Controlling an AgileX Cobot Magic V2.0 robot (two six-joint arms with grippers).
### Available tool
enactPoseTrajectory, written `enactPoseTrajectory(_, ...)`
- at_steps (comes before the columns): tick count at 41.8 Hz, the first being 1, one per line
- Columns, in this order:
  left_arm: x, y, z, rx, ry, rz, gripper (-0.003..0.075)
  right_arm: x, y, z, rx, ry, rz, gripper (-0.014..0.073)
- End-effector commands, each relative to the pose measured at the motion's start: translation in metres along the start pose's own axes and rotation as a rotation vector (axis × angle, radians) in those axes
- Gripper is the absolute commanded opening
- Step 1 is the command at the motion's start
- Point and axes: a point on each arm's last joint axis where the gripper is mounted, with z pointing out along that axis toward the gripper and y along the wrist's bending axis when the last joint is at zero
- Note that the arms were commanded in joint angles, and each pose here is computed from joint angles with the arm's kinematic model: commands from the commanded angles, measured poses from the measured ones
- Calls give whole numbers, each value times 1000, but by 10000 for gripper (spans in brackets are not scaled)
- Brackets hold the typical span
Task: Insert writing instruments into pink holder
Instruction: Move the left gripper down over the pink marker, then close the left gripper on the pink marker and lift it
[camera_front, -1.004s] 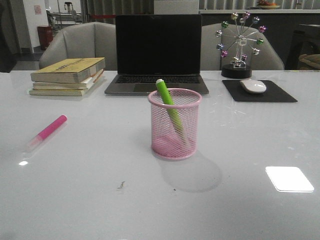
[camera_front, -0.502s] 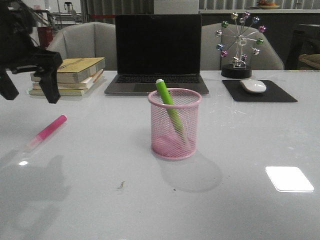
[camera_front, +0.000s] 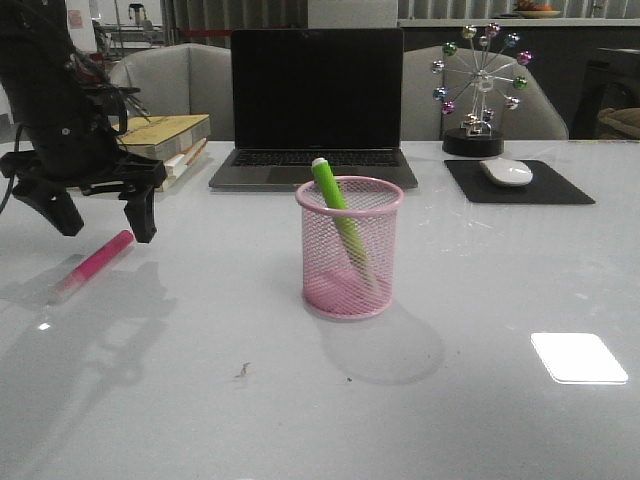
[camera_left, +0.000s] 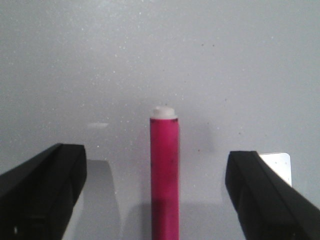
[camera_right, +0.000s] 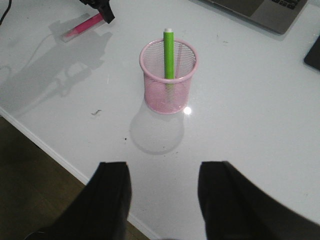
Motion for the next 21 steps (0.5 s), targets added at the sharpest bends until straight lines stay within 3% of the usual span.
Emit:
enactPoseTrajectory(1,-19,-1,-28,5,-120,-1,613,-13,-1,-6,10,-98,-17,435)
enactPoseTrajectory(10,-21,-1,-22,6,-99,-1,605,-13,-1,-6,10,-98,-17,435)
enactPoseTrajectory(21,-16,-1,-22,6,-50,0,461,-13,-1,-6,10,-98,-17,435)
